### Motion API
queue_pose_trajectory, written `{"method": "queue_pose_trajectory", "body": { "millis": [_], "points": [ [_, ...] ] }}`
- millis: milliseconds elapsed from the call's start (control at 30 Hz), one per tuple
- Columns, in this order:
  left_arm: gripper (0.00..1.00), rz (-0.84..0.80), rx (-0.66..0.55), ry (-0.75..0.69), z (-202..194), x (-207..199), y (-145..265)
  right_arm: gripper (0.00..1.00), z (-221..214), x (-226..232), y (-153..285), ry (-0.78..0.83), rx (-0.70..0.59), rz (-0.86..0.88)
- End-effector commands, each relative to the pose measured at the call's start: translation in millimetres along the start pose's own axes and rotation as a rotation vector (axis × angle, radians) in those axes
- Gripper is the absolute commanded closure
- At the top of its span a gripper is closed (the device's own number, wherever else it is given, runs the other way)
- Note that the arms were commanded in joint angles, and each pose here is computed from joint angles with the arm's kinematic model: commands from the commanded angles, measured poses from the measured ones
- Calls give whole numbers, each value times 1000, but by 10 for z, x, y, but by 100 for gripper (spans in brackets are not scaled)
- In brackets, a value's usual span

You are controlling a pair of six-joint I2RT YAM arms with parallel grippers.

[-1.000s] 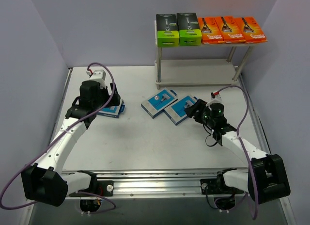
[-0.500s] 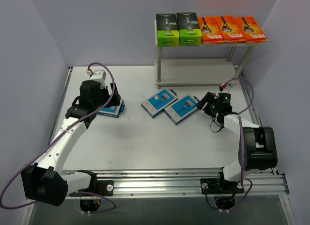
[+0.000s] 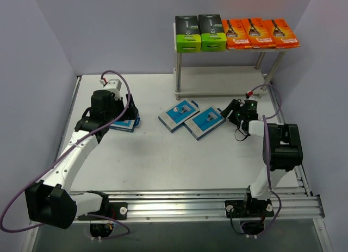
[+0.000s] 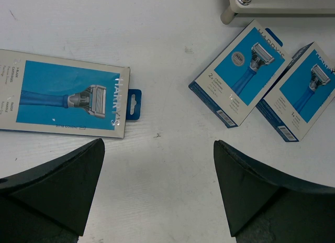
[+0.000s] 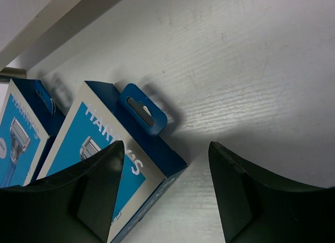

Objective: Place and organize the shaving razors onto the shelf
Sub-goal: Grab a shaving razor with the right arm

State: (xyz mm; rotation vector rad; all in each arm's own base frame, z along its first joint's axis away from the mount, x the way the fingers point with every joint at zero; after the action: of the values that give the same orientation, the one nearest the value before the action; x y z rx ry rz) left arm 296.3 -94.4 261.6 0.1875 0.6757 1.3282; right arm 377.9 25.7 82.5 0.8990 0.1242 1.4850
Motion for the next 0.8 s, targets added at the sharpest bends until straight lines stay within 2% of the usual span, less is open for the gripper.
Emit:
{"method": "queue_pose_trajectory", "body": {
  "millis": [0,267,467,567,700,767],
  "points": [
    [6,-33,-54,8,177,-66,53,39,103,157,-89,43,-43,71],
    [5,-14,-50,4,175,-47,42,40,-246,257,-133,59,40,114],
    [5,-3,-58,5,191,-37,69,41,-488,396,199,83,64,136],
    [1,-15,-63,5,204,-49,92,41,-538,547,479,69,51,204],
    [12,-25,-86,19,231,-65,135,41,-673,538,978,63,20,234],
    [24,-39,-95,18,241,-76,156,41,-631,485,1167,64,-18,195]
  ]
}}
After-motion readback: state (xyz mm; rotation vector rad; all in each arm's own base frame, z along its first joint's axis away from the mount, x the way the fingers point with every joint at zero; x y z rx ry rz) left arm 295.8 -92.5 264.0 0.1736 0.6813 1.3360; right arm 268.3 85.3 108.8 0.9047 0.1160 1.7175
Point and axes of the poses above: each gripper's point midway between its finger pads, its own y axis back along the fingers, its own x axis along the line the jaws close on, z = x × y, the point moved 8 cm from there along y, back along the fingers, and after that the axes turned 6 degrees about y, right-handed, at the moved point
